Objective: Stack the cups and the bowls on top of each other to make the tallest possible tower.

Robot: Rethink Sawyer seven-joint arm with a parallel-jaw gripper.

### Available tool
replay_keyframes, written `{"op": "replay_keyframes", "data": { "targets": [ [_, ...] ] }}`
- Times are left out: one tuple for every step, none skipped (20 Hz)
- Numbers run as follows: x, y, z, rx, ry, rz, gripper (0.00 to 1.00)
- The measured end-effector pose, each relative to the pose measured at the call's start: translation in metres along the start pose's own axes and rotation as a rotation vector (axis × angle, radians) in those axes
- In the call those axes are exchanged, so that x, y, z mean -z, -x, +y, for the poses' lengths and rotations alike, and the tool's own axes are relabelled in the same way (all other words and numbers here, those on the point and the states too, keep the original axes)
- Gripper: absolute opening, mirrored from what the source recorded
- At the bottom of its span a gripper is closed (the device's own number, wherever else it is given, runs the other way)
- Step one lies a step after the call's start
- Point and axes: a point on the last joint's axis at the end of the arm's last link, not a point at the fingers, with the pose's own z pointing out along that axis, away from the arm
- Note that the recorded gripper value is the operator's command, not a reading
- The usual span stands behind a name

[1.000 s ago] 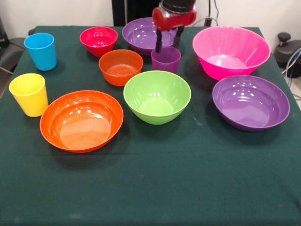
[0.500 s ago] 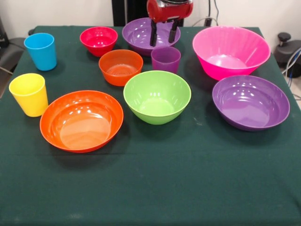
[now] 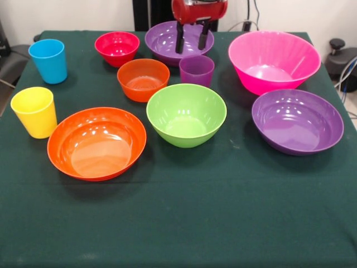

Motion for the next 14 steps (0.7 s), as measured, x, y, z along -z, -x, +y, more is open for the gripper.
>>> {"op": "replay_keyframes", "data": {
  "targets": [
    [0.001, 0.0, -0.001, -0.001, 0.001, 0.005, 1.0],
    [0.002, 0.0, -0.002, -0.002, 0.001, 0.01, 1.0],
    [0.004, -0.001, -0.003, -0.004, 0.002, 0.016, 1.0],
    [0.007, -0.001, -0.006, -0.008, 0.003, 0.024, 1.0],
    [0.008, -0.002, -0.007, -0.01, 0.003, 0.029, 1.0],
    [0.01, -0.003, -0.01, -0.014, 0.005, 0.039, 1.0],
    [0.012, -0.004, -0.013, -0.019, 0.006, 0.048, 1.0],
    [0.014, -0.006, -0.017, -0.028, 0.008, 0.06, 1.0],
    [0.014, -0.007, -0.019, -0.031, 0.01, 0.066, 1.0],
    [0.015, -0.009, -0.023, -0.04, 0.013, 0.079, 1.0],
    [0.015, -0.01, -0.025, -0.043, 0.015, 0.085, 1.0],
    [0.015, -0.011, -0.028, -0.049, 0.018, 0.093, 1.0],
    [0.015, -0.011, -0.031, -0.054, 0.02, 0.1, 1.0],
    [0.014, -0.011, -0.034, -0.059, 0.022, 0.104, 1.0]
  ]
}}
